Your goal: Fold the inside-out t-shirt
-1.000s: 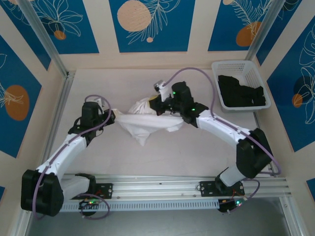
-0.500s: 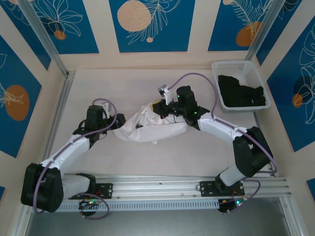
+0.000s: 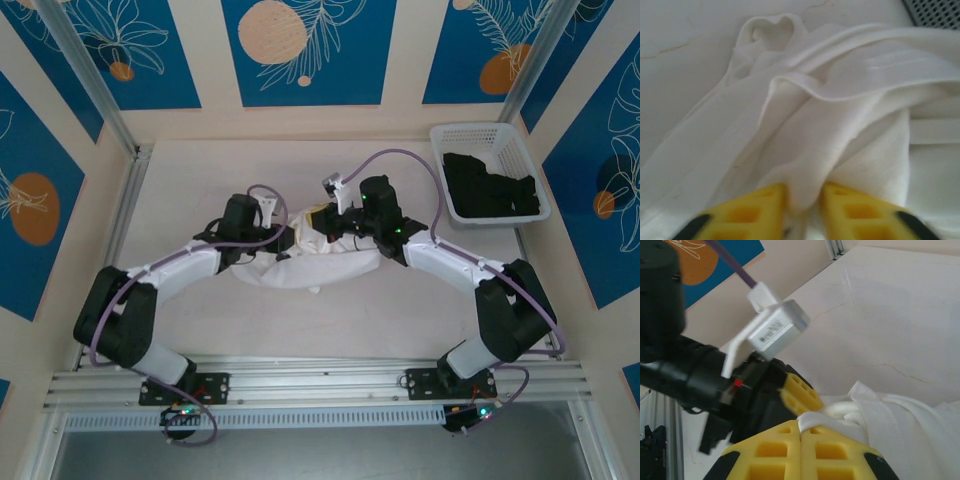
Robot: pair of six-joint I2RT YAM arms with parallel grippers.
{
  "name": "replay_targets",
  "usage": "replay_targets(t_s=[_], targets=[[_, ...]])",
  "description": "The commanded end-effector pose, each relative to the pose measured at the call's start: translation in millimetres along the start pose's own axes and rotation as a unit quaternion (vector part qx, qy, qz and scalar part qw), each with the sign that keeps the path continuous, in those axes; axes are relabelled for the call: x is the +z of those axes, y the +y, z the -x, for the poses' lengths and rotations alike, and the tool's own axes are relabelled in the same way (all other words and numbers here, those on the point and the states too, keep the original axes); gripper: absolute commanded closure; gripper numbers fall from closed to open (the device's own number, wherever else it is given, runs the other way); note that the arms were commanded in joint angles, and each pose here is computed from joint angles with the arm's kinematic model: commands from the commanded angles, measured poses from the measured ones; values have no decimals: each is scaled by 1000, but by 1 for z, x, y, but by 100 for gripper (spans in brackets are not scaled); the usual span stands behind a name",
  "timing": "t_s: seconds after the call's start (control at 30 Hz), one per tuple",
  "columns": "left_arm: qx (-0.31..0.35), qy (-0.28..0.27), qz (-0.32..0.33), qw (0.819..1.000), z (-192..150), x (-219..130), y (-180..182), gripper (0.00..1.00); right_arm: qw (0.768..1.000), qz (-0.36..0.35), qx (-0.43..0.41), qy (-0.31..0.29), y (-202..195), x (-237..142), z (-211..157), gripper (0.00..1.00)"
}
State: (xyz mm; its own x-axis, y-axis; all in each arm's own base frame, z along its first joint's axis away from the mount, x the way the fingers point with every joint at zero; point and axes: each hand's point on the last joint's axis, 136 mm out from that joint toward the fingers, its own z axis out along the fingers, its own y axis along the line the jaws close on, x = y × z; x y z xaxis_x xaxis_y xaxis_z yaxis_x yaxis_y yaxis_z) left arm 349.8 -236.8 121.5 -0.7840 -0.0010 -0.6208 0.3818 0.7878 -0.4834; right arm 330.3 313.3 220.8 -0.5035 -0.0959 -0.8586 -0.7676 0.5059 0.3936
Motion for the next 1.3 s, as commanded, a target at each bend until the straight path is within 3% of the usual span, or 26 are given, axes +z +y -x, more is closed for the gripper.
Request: replay_targets(t_s=[0.0,0.23,0.4,0.53,0.67,0.8,0.93,1.17,1.27], targets=[[-27,-34,15,999,24,-3,17,99,999,-13,-32,-37,6,-27,22,100],[-138,-72,135,979,20,-38,98,100,987,-10,-38,-153,20,-99,67,100],[-149,-88,157,972,8,-52,108,100,989,2,-17,-146,18,-88,44,100],[-130,-92,137,978,1,-61,96,56,993,-2,15,-115,6,-72,12,100],[-79,-108,116,984,3,-76,67,38,996,-4,22,-88,6,-64,-14,100],[-6,-100,74,992,7,-74,23,33,998,-3,30,-59,10,-56,-39,100],[59,-52,67,995,5,-54,-4,32,998,-6,40,-44,12,-54,-55,100],[113,35,86,989,0,-6,-8,31,998,-8,32,-48,18,-60,-54,100],[111,73,94,987,-2,17,-1,40,998,-10,28,-50,20,-62,-52,100]])
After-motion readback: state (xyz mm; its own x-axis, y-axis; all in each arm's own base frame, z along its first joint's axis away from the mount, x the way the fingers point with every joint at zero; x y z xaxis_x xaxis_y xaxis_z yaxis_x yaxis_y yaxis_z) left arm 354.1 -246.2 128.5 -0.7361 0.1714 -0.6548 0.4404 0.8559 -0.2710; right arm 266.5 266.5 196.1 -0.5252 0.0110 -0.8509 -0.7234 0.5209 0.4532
